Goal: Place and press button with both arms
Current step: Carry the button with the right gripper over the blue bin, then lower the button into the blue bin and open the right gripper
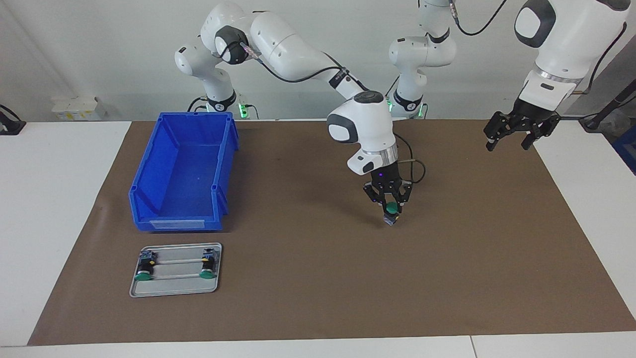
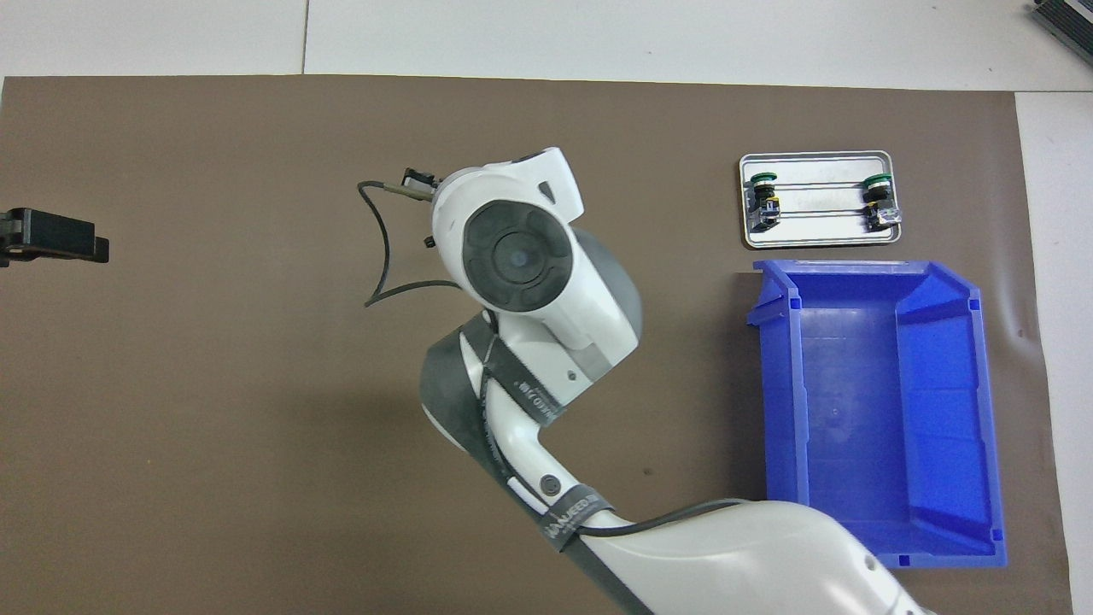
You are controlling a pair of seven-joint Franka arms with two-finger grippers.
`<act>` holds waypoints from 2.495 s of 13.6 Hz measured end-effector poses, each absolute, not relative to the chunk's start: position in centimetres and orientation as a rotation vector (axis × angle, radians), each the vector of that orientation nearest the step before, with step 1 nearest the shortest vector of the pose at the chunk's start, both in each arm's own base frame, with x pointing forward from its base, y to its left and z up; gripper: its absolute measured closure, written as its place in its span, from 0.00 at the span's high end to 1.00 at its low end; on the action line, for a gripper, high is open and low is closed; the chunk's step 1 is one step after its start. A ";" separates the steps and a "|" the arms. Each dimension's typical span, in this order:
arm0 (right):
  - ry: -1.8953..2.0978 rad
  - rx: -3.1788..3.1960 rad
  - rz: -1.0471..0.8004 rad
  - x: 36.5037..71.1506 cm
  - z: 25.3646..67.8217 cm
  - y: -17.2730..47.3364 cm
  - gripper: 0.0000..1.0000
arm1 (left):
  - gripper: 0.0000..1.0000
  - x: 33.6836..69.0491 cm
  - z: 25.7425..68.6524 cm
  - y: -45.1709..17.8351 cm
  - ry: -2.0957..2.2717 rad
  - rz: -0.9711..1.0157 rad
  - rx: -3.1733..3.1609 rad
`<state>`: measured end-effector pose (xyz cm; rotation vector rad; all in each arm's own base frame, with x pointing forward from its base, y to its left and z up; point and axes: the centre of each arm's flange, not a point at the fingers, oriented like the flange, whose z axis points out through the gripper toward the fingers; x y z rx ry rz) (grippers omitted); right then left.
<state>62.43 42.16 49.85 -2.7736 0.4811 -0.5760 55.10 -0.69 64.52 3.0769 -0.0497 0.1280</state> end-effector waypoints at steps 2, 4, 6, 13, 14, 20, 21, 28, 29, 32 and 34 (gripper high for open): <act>0.426 -2.833 -0.550 62.9 53.0 35.9 0.40 | 0.99 54.8 65.3 -0.6 -0.048 0.104 3.076; 0.371 -2.875 -0.512 62.8 54.5 29.6 0.40 | 0.99 55.0 65.1 -0.5 -0.046 0.056 3.076; 0.297 -2.888 -0.439 62.2 55.5 22.2 0.40 | 0.99 55.5 65.8 -0.5 -0.044 0.010 3.080; 0.006 -2.909 -0.203 55.2 50.8 -2.4 0.40 | 0.99 56.2 66.6 0.9 -0.004 0.059 3.083; -0.029 -2.896 -0.197 54.0 48.6 -4.0 0.40 | 0.99 56.2 65.9 0.9 -0.002 0.070 3.082; -0.274 -2.810 -0.248 50.6 38.0 -7.9 0.40 | 0.99 54.9 64.6 1.0 0.001 0.033 3.077; -0.280 -2.819 -0.250 50.5 37.0 -7.9 0.40 | 0.99 54.9 64.7 1.0 0.001 0.035 3.077; -0.300 -2.839 -0.246 50.4 34.6 -7.6 0.48 | 0.99 54.8 64.5 1.0 0.002 0.031 3.076; -0.289 -2.839 -0.247 50.4 34.6 -7.6 0.57 | 0.99 54.8 64.5 1.0 0.002 0.030 3.076; -0.175 -2.854 -0.290 51.7 36.6 -6.8 0.92 | 0.99 54.8 64.5 1.0 0.002 0.031 3.076; -0.142 -2.935 -0.314 53.3 39.4 -5.4 1.00 | 0.99 54.8 64.5 1.0 0.002 0.031 3.076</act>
